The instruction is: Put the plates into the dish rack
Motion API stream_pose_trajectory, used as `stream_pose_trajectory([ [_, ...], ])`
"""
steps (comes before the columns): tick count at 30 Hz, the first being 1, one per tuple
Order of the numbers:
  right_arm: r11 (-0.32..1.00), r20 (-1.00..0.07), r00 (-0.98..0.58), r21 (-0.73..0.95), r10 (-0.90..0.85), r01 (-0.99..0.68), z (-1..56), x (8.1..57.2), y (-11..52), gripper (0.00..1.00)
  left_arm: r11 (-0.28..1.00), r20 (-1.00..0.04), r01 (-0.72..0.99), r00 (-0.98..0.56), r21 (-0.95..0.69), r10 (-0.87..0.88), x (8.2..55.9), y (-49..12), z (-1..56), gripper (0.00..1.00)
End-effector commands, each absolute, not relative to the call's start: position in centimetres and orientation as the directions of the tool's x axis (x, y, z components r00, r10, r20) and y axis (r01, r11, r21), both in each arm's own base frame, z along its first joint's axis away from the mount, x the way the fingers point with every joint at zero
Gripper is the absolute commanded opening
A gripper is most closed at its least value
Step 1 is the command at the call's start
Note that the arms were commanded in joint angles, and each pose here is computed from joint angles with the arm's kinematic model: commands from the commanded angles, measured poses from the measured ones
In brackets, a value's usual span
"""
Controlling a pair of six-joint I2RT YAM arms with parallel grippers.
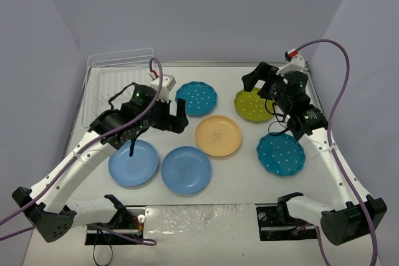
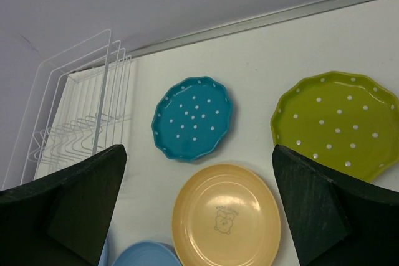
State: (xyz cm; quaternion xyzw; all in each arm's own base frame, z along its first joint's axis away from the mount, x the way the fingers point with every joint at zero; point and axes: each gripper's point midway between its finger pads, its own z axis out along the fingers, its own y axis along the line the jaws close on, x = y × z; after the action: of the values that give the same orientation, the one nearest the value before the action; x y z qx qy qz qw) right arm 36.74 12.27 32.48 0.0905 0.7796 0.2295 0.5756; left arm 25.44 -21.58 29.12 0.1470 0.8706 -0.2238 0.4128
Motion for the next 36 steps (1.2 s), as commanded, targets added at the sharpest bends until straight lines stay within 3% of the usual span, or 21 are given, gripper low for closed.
stream_pose_trajectory([
  [1, 0.859, -0.865, -0.250, 0.482, 0.435, -0.173, 34.5, 36.6, 12.7, 1.00, 0.850, -0.808, 0.406, -0.588, -0.335, -0.038, 24.5, -22.5, 29.6, 0.97],
  [19, 0.844, -0.826, -0.356, 0.514, 0.438, -0.154, 28.7, 35.5, 13.8, 1.00, 0.916, -0.624, -0.045, -0.718, -0.399, -0.307, 22.4, -18.3, 14.8, 0.95],
  [36, 0.837, -0.803, -0.383, 0.533, 0.457, -0.120, 26.3, 35.3, 14.3, 1.00, 0.894, -0.534, -0.022, -0.795, -0.447, -0.287, 18.5, -20.2, 11.1, 0.93],
])
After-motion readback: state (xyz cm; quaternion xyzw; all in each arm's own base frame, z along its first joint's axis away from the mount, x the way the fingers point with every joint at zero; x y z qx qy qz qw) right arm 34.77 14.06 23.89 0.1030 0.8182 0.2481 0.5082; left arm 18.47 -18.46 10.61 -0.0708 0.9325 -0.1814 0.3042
